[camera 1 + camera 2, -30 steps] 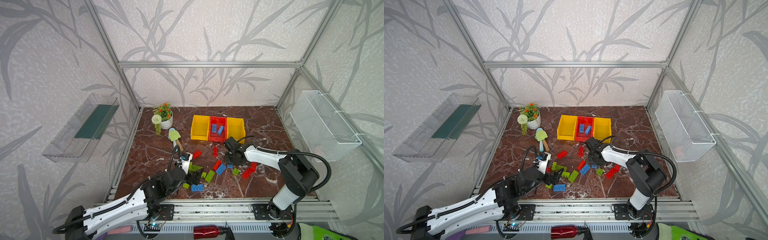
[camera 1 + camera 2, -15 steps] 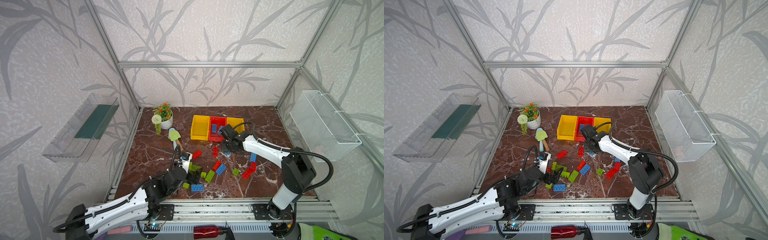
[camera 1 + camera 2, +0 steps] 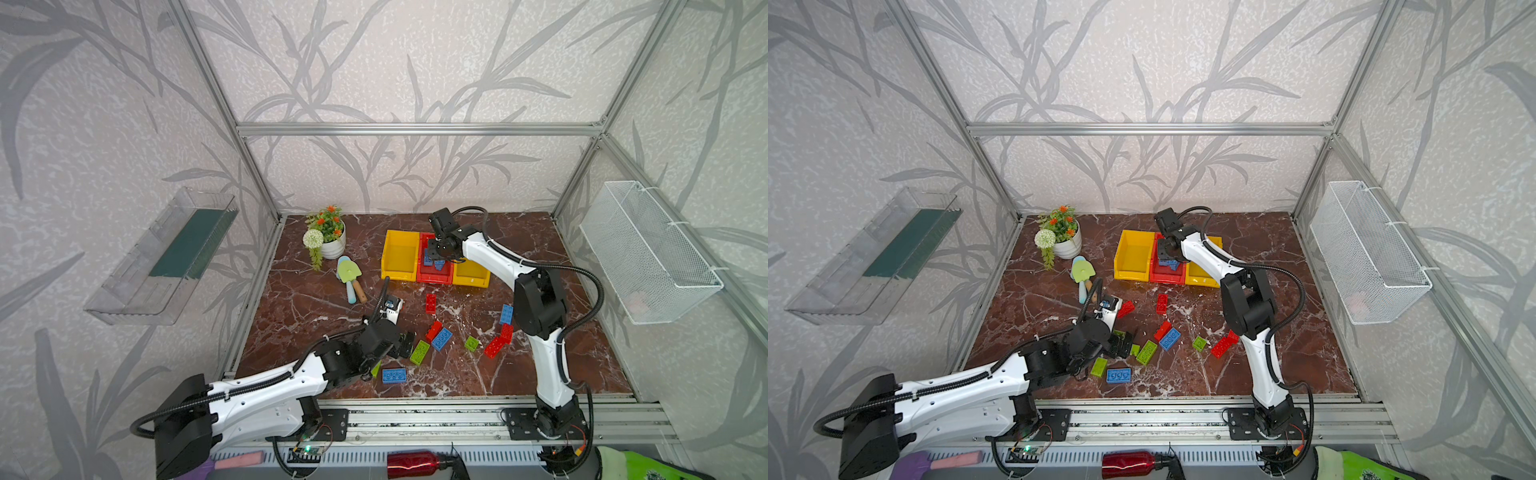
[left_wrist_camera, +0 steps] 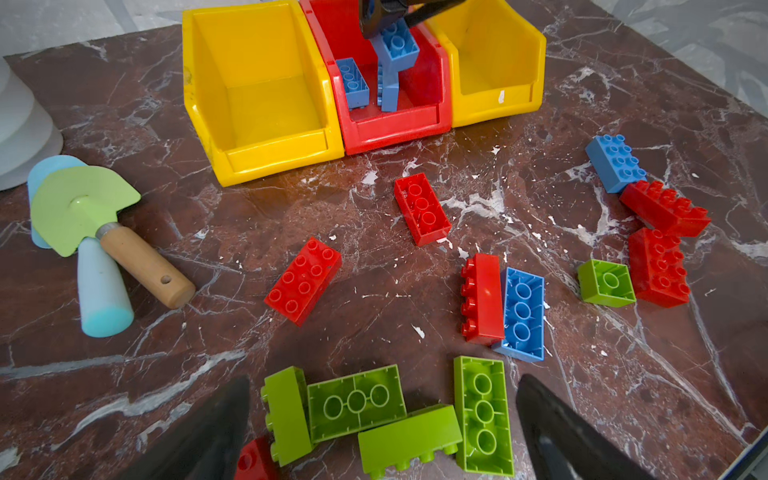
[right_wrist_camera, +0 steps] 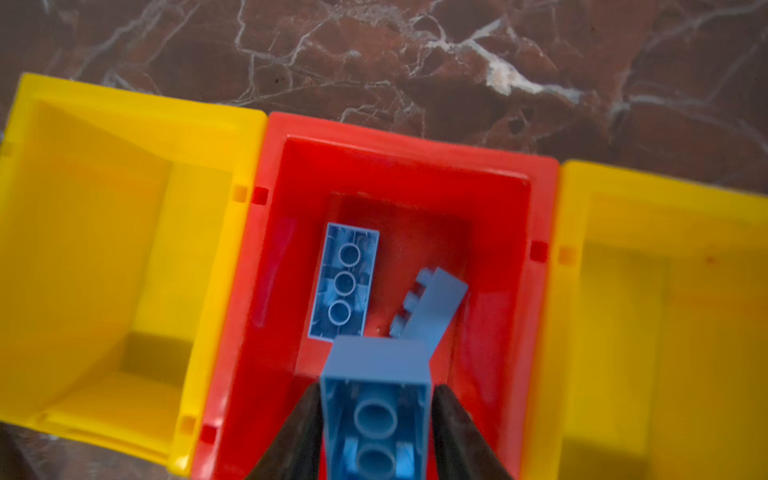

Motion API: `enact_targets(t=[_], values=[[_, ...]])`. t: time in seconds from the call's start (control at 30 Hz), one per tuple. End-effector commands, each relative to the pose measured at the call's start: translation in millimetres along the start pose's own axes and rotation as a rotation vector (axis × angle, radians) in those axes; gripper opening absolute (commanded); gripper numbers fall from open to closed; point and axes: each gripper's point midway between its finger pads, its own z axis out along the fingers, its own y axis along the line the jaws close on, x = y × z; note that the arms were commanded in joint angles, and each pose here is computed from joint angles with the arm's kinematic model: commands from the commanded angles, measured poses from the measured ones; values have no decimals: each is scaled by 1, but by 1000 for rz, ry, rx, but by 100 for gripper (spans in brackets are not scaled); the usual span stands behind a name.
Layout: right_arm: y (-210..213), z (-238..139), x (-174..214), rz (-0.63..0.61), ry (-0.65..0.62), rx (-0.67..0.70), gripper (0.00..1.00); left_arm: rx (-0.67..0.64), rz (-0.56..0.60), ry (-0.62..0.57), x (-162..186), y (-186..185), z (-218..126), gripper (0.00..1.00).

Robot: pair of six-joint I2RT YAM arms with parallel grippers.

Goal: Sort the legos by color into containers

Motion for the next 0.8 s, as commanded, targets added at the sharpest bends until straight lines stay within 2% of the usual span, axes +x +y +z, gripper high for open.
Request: enact_targets(t=[0.0, 0.13, 0.3, 0.4, 0.43, 0.67, 0.77], values=[[13, -12, -12, -48, 13, -62, 57, -4, -9, -28, -20, -4, 2, 99], [16, -39, -19, -39, -16, -97, 64, 4, -5, -19, -20, -7, 5, 99], [6, -80, -1, -25, -43, -138, 72, 72, 8, 21, -16, -19, 2, 98], [-7, -103, 25, -15, -36, -146, 97, 150, 19, 60, -9, -33, -1, 96], [-12, -111, 37, -11, -30, -149, 99, 169, 17, 71, -6, -38, -2, 95], [-52, -158, 115, 19, -5, -142, 99, 263, 4, 102, 13, -70, -6, 94], [-66, -175, 137, 30, -24, -144, 99, 270, 17, 113, 22, -84, -5, 94]])
